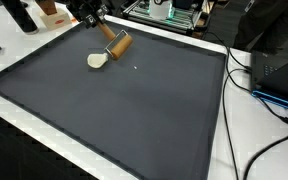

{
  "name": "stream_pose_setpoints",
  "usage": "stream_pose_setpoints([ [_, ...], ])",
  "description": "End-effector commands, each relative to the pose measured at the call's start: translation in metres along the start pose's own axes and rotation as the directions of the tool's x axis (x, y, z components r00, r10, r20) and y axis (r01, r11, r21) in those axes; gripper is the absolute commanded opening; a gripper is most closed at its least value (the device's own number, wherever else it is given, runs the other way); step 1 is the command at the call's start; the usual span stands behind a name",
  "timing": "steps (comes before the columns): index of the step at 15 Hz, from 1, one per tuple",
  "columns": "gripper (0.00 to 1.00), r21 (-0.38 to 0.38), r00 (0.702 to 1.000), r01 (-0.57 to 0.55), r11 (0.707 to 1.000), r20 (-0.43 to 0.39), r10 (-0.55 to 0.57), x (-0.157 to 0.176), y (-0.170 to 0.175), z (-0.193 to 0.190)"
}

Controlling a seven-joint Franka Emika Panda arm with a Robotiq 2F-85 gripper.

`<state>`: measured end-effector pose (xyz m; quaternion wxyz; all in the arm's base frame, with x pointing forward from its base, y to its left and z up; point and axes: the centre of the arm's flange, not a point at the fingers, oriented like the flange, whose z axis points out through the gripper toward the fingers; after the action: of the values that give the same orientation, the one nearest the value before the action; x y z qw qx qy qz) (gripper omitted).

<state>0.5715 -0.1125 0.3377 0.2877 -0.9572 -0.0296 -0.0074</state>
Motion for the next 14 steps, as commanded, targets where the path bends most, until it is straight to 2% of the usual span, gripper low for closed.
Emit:
stream_pose_setpoints([
  [1,0.24,0.059,0.999,-0.054,0.997,0.007,0.053,0.003,0.003,-0.004],
  [9,0.24,0.049,0.984,-0.178,0.983,0.019,0.178,0.001,0.0,-0.011],
  [14,0.24,0.004,0.961,-0.275,0.961,0.008,0.275,0.004,-0.007,-0.02],
])
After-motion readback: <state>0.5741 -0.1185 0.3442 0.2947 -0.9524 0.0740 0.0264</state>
